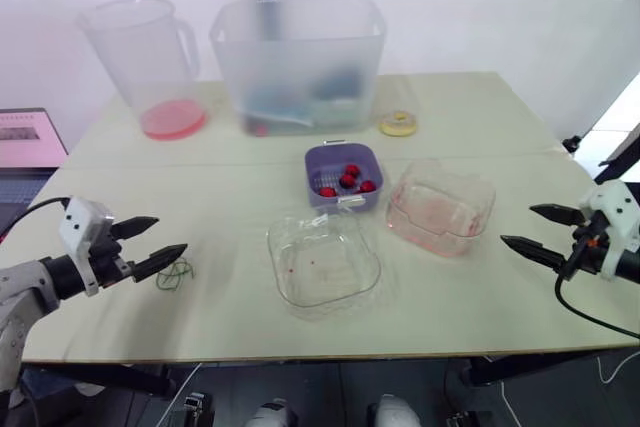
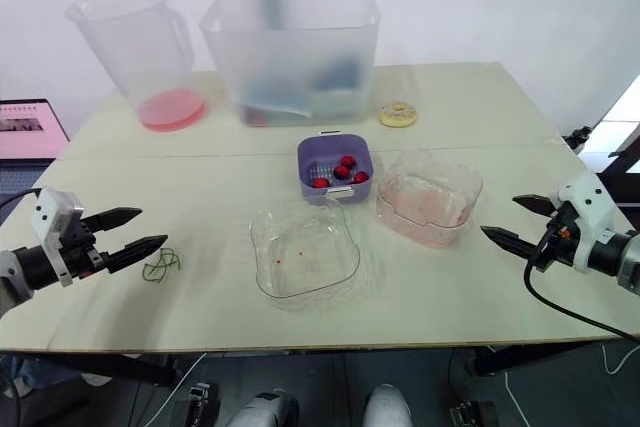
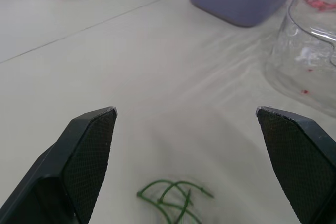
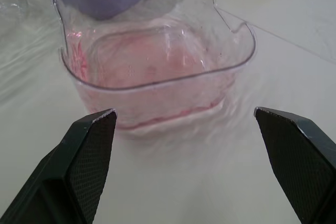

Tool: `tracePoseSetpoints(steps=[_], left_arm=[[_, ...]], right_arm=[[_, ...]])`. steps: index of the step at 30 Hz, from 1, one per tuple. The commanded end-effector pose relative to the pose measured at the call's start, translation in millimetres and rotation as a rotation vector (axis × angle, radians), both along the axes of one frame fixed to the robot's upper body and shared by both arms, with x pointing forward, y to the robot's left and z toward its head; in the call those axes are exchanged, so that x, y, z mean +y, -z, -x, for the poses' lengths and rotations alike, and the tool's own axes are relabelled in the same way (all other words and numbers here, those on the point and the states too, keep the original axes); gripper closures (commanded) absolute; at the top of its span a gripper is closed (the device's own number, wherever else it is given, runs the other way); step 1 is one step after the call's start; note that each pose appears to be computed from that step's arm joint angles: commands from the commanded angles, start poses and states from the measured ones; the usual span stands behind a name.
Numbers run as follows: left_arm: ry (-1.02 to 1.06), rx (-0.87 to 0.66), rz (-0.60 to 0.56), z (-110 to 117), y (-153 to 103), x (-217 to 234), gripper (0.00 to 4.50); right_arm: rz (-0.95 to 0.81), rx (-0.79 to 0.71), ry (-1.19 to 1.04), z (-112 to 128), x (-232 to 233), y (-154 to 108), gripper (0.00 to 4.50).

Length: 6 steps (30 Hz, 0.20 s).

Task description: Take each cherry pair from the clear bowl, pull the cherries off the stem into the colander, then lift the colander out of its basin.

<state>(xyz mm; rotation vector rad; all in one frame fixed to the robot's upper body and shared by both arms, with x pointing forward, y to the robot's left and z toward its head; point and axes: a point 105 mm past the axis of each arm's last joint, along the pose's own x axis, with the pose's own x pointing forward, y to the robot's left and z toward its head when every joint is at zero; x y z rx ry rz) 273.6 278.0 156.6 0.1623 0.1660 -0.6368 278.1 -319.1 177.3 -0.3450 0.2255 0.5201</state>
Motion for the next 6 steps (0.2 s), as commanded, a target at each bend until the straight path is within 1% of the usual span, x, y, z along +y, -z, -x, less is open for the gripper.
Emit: tracePoseSetpoints(steps=[1,3,6], left_arm=[[0.001,-0.061,0.001,0.5,-15.9,-1.8,0.0],[0.002,-0.071,-0.002,0.2,-16.4,-2.8,0.0],[0.052,-0.032,0.043,4.1,-14.1,-8.1,0.0]], right_arm=[[-0.012,-0.057,0.049,3.6,-14.3,-10.9,0.04],[-0.006,-0.061,0.05,5.1,-15.7,-9.1,0.04],[-0.007,-0.062,0.035,8.1,-13.5,-6.3,0.04]])
